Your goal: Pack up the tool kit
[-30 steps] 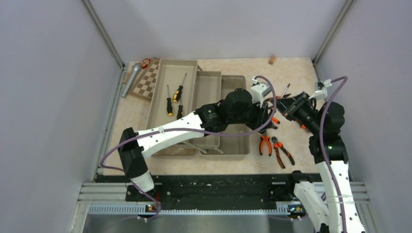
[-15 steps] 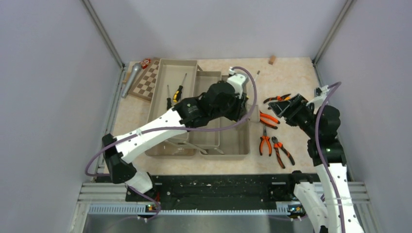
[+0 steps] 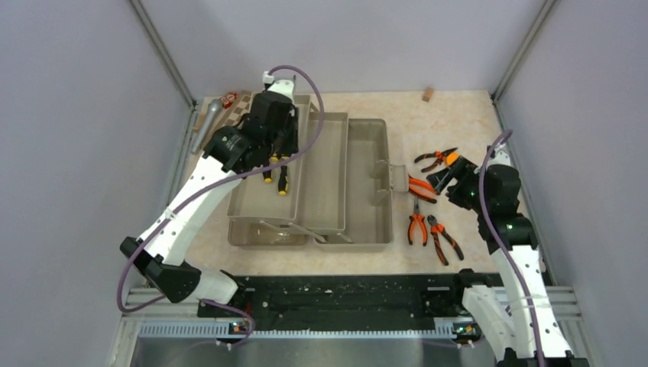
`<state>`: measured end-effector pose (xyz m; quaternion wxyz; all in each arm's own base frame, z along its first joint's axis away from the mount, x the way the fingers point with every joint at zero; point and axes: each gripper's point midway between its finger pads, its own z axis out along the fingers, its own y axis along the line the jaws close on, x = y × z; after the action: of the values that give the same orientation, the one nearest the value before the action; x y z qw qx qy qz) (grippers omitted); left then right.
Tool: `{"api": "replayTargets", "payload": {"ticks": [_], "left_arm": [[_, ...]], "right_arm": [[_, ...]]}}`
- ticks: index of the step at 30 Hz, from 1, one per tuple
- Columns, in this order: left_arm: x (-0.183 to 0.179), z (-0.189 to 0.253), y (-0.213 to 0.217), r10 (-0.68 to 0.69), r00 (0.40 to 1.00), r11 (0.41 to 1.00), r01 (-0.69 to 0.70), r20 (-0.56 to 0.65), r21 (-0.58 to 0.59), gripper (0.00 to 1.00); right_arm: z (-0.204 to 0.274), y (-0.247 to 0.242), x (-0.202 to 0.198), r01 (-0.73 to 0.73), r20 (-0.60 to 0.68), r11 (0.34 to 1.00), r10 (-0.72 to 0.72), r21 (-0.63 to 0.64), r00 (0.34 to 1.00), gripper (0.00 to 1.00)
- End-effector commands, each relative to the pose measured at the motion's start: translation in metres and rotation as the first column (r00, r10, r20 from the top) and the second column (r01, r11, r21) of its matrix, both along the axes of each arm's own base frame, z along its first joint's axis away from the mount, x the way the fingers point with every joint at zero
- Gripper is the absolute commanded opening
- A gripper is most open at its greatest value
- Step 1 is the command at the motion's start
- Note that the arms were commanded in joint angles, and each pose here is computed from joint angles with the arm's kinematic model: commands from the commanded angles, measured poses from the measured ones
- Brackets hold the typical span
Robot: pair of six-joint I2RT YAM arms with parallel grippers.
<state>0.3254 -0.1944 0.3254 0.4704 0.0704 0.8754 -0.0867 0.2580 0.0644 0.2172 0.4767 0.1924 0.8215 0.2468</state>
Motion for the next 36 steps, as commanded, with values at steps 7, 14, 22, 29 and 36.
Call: {"api": "replayTargets", "payload": {"ticks": [7,14,22,29,36], "left_arm": [[0.003,-0.02,0.093,0.235,0.97,0.963,-0.224,-0.062,0.147,0.0],[0.003,-0.042,0.11,0.274,0.953,0.951,-0.249,-0.126,0.185,0.11],[-0.006,-0.039,0.113,0.264,0.959,0.956,-0.245,-0.106,0.162,0.51],[-0.014,-0.032,0.106,0.224,0.97,0.972,-0.215,-0.091,0.095,0.7],[-0.017,-0.007,0.097,0.175,0.984,0.985,-0.174,-0.018,0.004,0.83]], "right_arm": [[-0.018,-0.028,0.006,0.051,-0.081,0.98,-0.067,-0.191,0.994,0.75],[-0.03,-0.044,0.007,0.08,-0.125,0.958,-0.118,-0.275,0.985,0.76],[-0.05,-0.069,0.013,0.126,-0.209,0.91,-0.223,-0.395,0.952,0.79],[-0.067,-0.079,0.025,0.165,-0.247,0.891,-0.288,-0.423,0.925,0.8],[-0.083,-0.083,0.045,0.224,-0.243,0.887,-0.34,-0.404,0.908,0.81]]}}
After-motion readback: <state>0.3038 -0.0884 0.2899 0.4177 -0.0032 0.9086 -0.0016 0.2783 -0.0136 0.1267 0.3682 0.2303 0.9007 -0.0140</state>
